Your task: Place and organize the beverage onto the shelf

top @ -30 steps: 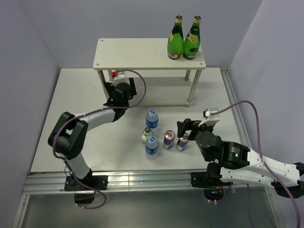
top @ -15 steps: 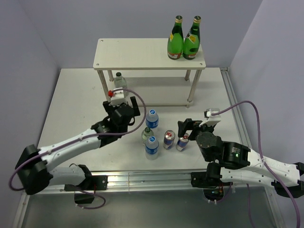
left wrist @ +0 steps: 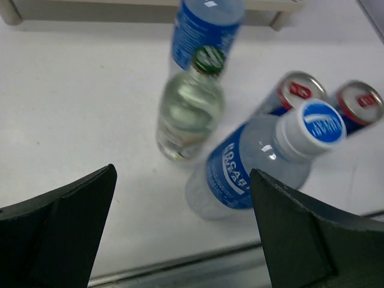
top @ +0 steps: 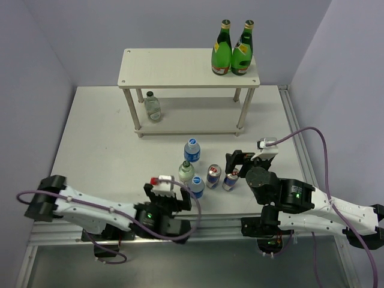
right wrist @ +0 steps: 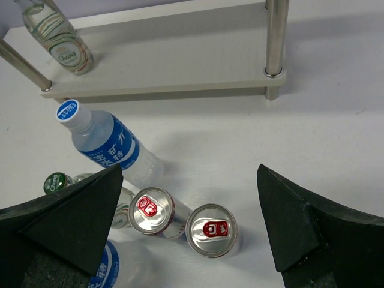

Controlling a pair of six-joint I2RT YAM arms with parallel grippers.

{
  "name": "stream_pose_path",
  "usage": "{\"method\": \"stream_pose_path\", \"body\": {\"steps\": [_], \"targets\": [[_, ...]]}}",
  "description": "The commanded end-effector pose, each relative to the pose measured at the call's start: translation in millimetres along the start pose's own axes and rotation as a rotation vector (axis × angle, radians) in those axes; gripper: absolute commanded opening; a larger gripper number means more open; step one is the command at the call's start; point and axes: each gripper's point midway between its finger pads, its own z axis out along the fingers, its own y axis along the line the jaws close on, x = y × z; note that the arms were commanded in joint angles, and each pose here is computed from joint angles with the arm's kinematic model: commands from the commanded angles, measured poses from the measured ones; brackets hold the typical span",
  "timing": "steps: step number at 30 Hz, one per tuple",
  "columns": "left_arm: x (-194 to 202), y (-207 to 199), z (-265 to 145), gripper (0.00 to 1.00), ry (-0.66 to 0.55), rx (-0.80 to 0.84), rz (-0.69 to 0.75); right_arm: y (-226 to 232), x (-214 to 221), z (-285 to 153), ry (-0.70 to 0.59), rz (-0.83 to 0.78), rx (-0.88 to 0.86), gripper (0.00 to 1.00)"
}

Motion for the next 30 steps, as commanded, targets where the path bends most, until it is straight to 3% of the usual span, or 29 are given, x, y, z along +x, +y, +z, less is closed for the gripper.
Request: {"method": "stream_pose_path", "body": {"steps": [1,5,8,17,19,20,21,23,24,25,30], "targets": [[26.9,-1.3,-25.6,0.99,-0.042,-0.035,0.028,-1.7,-11.4,-2.1,-0.034,0.044,0.014,1.00],[60.6,-40.1,-32.7,0.99,-0.058,-0.021,0.195,-3.6,-11.6,-2.8,-0.037,0.050,0.015,1.00],[66.5,-57.2,-32.7,0.99,-0.069,-0.014,0.183,-3.8,-11.9,-3.3,-0.033,0.051,0.017,1.00],[62.5,-54.1,-31.9,0.99,-0.074,0.005,0.076,-3.3,-11.3,-3.5,-0.038,0.057,0.009,1.00],[62.6,-57.4,-33.1,0.99,-0.062,0.024,0.127,-3.4,-10.1,-3.6,-0.034,0.055,0.011,1.00],[69.4,-78.3,-35.3,0.99,-0.037,0.067,0.037,-2.9,-9.6,-3.5,-0.033,0.057,0.010,1.00],[75.5,-73.7,-34.2,0.99,-0.028,0.081,0.178,-2.8,-9.3,-3.5,-0.031,0.057,0.009,1.00],[81.3,-112.8,-43.8,0.99,0.042,0.199,0.066,-3.1,-8.6,-3.9,-0.029,0.055,0.007,1.00],[90.0,-105.4,-39.8,0.99,0.051,0.227,0.188,-3.2,-9.2,-4.2,-0.030,0.058,0.006,1.00],[88.3,-111.2,-41.8,0.99,0.078,0.272,0.174,-3.8,-8.5,-4.1,-0.030,0.058,0.008,1.00],[82.3,-97.1,-30.1,0.99,0.057,0.184,0.140,-4.6,-9.8,-5.1,-0.034,0.068,0.005,1.00]]}}
